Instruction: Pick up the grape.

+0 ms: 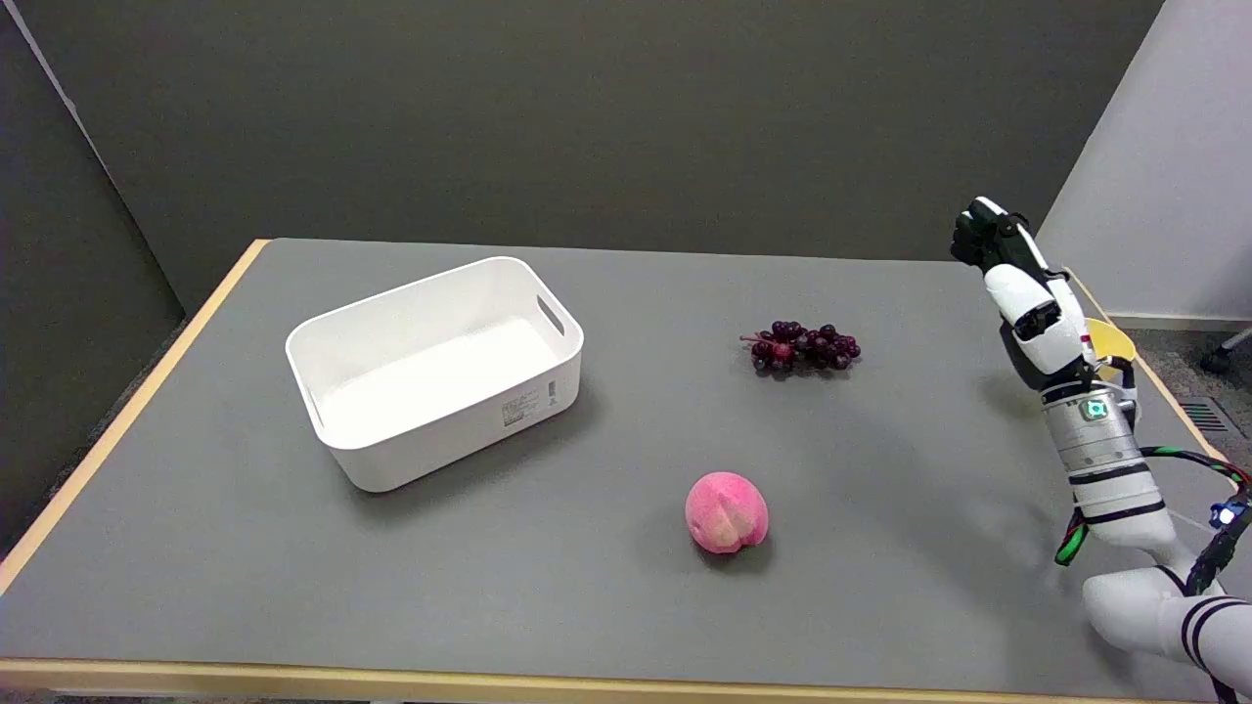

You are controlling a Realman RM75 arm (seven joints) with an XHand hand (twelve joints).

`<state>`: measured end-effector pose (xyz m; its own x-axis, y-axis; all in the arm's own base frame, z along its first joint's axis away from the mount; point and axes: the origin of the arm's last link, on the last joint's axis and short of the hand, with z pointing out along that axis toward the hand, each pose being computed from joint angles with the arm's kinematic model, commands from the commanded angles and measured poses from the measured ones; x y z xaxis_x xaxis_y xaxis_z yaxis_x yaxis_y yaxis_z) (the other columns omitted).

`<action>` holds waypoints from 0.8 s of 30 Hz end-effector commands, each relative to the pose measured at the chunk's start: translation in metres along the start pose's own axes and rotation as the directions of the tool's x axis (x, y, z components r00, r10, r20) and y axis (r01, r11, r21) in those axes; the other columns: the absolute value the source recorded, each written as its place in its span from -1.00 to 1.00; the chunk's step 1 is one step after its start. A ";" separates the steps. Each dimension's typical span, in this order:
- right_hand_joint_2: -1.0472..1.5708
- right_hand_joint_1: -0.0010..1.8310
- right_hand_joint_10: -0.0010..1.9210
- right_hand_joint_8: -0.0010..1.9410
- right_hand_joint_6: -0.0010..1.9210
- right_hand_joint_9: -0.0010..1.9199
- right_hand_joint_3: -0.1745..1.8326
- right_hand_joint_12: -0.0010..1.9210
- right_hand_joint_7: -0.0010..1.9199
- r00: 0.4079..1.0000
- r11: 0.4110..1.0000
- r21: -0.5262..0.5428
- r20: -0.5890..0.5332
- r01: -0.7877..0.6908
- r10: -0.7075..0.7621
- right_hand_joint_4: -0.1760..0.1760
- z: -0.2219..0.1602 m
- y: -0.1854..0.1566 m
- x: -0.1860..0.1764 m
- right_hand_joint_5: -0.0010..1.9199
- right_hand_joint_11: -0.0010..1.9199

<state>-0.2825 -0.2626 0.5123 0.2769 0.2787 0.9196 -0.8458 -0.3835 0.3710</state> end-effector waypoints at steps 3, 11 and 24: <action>0.32 -0.68 -0.33 -0.67 -0.61 -0.94 0.15 -0.25 -0.82 0.978 0.978 0.025 0.023 0.206 -0.207 -0.04 -0.002 -0.006 0.003 -0.89 -1.00; 0.29 -0.55 -0.25 -0.59 -0.54 -0.91 0.12 -0.21 -0.78 0.819 0.823 0.027 0.086 0.567 -0.567 -0.41 0.007 -0.004 -0.004 -0.83 -1.00; 0.27 -0.44 -0.17 -0.48 -0.47 -0.86 0.10 -0.05 -0.73 0.695 0.686 -0.128 0.219 0.716 -0.685 -0.84 0.042 0.005 -0.040 -0.80 -1.00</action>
<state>-0.2844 -0.2706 0.5102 0.6527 0.3488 0.6725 -0.6540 -0.1888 0.7326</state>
